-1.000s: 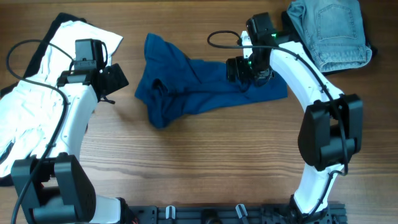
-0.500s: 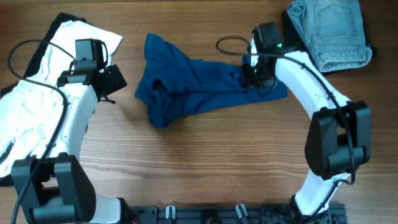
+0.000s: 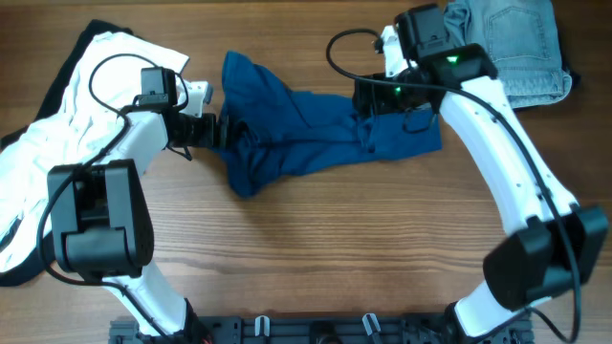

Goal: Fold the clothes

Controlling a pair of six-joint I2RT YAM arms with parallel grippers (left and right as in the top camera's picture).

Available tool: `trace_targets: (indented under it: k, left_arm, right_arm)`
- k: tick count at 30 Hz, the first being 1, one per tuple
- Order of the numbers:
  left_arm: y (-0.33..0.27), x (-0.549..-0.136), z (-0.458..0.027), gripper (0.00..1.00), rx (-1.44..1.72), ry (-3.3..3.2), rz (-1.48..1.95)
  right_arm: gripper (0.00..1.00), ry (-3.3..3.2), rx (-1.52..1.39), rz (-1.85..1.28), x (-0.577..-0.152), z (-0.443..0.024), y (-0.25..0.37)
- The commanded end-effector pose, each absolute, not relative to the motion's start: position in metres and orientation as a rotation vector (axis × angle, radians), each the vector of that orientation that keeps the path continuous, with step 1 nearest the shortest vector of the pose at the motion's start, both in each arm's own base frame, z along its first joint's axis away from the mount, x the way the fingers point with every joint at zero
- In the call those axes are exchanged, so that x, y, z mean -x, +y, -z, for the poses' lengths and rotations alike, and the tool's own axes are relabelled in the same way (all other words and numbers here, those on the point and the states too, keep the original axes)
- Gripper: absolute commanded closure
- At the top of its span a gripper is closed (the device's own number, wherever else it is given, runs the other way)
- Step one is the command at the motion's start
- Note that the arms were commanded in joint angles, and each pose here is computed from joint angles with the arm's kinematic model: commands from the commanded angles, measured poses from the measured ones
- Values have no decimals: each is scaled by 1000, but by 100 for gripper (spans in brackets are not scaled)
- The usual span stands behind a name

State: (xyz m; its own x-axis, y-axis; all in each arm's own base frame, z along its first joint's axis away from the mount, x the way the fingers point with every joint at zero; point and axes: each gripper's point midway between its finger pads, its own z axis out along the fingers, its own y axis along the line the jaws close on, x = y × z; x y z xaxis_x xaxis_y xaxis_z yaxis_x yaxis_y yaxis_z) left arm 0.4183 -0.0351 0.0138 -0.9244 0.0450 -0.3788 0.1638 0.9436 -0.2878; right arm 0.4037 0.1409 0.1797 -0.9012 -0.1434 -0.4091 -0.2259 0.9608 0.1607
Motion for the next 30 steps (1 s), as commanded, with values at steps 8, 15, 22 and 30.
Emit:
trace_targets:
  k: [8, 15, 22, 30]
  left_arm:
    - [-29, -394, 18, 46, -228, 2857, 416]
    - [-4, -389, 26, 96, -21, 2921, 304]
    - [0, -387, -1, 96, 266, 2908, 477]
    - [40, -351, -39, 96, 680, 2935, 462]
  right_arm:
    - [4, 2643, 224, -218, -407, -204, 130]
    - [2, 2627, 223, -221, -410, -206, 131]
    - [1, 2623, 222, -223, -411, -206, 132]
    - [1, 2614, 221, -225, -415, -206, 133]
